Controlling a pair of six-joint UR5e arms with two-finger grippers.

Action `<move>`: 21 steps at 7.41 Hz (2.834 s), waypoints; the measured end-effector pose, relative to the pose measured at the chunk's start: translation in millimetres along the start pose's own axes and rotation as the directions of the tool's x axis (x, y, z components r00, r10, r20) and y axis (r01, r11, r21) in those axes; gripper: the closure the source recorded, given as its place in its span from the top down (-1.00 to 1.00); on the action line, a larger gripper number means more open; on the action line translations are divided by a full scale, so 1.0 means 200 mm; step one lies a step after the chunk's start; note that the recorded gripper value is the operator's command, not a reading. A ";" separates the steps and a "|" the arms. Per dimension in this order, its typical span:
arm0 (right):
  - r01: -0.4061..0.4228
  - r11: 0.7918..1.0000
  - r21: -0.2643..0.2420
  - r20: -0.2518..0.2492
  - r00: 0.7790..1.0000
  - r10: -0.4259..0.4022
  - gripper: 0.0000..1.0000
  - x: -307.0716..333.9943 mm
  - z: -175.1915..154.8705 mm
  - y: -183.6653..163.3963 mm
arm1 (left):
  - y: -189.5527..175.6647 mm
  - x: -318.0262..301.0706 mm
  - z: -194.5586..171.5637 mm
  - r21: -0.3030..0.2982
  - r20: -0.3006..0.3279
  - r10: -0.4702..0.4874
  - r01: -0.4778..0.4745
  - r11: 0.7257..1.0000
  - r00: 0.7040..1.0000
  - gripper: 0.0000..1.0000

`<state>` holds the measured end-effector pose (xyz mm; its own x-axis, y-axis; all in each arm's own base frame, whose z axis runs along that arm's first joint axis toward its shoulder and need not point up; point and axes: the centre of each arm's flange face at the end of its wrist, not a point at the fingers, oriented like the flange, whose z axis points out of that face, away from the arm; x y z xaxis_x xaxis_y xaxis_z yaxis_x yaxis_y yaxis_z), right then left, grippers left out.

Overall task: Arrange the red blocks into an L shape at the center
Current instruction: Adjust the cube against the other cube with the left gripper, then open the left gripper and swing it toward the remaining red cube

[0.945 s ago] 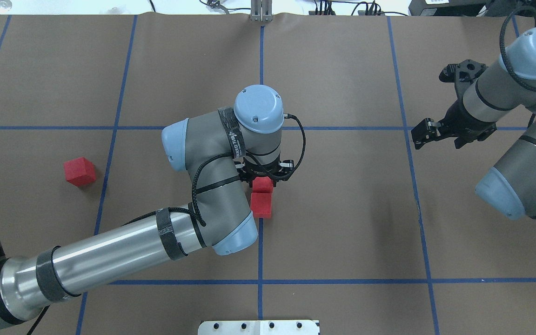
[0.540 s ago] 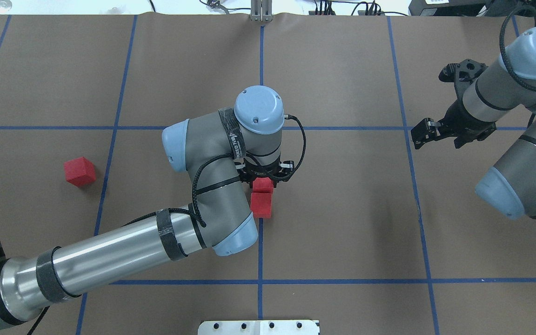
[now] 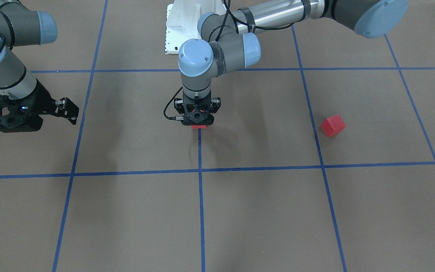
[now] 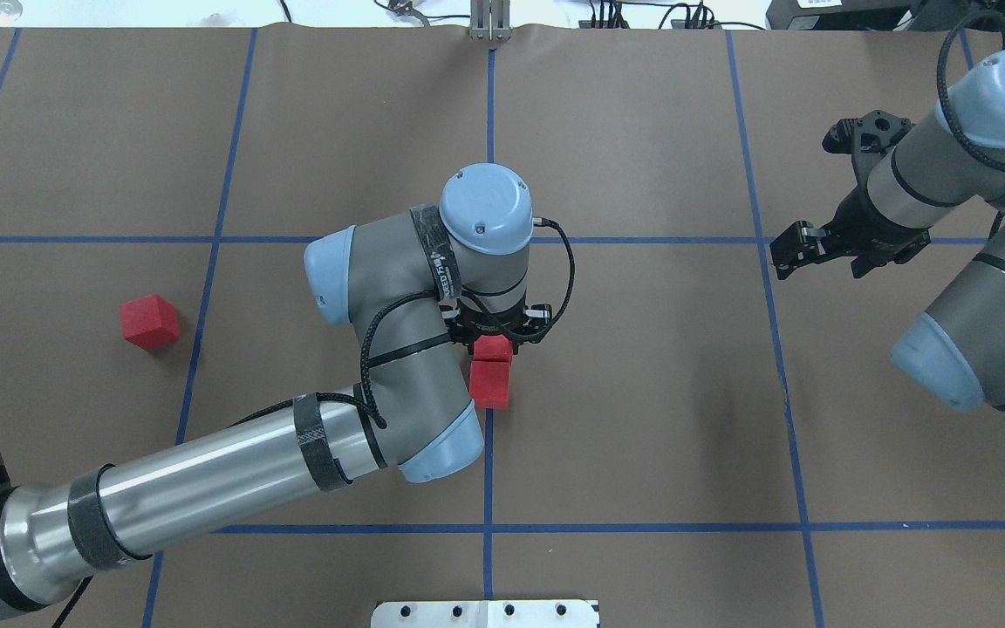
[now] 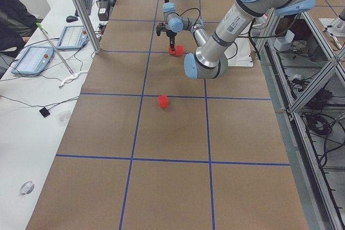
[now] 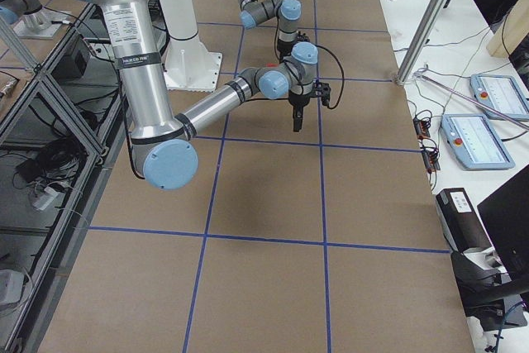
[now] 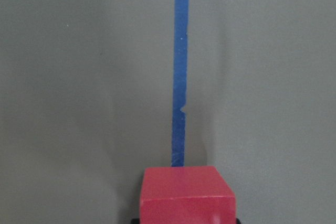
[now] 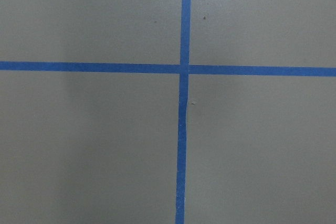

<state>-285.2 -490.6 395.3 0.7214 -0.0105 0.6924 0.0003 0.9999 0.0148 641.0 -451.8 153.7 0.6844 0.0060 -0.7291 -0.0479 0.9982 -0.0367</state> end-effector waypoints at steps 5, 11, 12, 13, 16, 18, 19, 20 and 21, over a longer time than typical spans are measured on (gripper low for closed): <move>0.000 1.000 0.000 0.000 1.000 0.000 0.98 0.00 0.00 0.00 | 0.01 -0.01 0.02 -0.004 0.003 0.008 -0.008 1.000 1.000 -1.00; 0.000 1.000 0.001 0.001 1.000 0.000 0.98 0.00 0.00 0.00 | 0.02 -0.01 0.03 -0.007 0.005 0.007 -0.007 1.000 1.000 -0.06; 0.000 1.000 0.001 0.001 1.000 0.000 0.98 0.00 0.00 0.00 | 0.02 -0.01 0.03 -0.009 0.006 0.008 -0.008 1.000 1.000 0.10; 0.001 1.000 0.002 0.002 1.000 -0.001 0.98 0.00 -0.01 0.00 | 0.03 -0.01 0.04 -0.010 0.007 0.009 -0.009 1.000 1.000 0.31; 0.002 1.000 0.003 0.004 1.000 -0.002 0.98 -0.01 -0.01 0.00 | 0.03 0.00 0.04 -0.011 0.008 0.009 -0.009 1.000 1.000 0.99; 0.002 1.000 0.004 0.004 1.000 -0.002 0.98 -0.01 -0.01 0.00 | 0.03 0.00 0.04 -0.010 0.006 0.010 -0.010 1.000 1.000 0.99; 0.002 1.000 0.004 0.004 1.000 -0.002 0.98 -0.01 -0.01 0.00 | 0.03 0.00 0.02 -0.005 0.000 0.011 -0.011 1.000 1.000 0.99; 0.002 1.000 0.004 0.004 1.000 -0.002 0.98 -0.01 -0.01 0.00 | 0.03 0.00 -0.05 0.008 -0.019 0.014 -0.014 1.000 1.000 1.00; 0.002 1.000 0.003 0.003 1.000 -0.002 0.98 -0.01 -0.01 0.00 | 0.03 -0.03 -0.17 0.033 -0.051 0.021 -0.019 0.999 0.998 1.00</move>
<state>-284.6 -489.8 392.7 0.7190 -0.0123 0.6949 -0.0006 0.9998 0.0183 612.1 -447.8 135.7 0.6449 0.0235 -0.7639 -0.0368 0.9993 -0.0003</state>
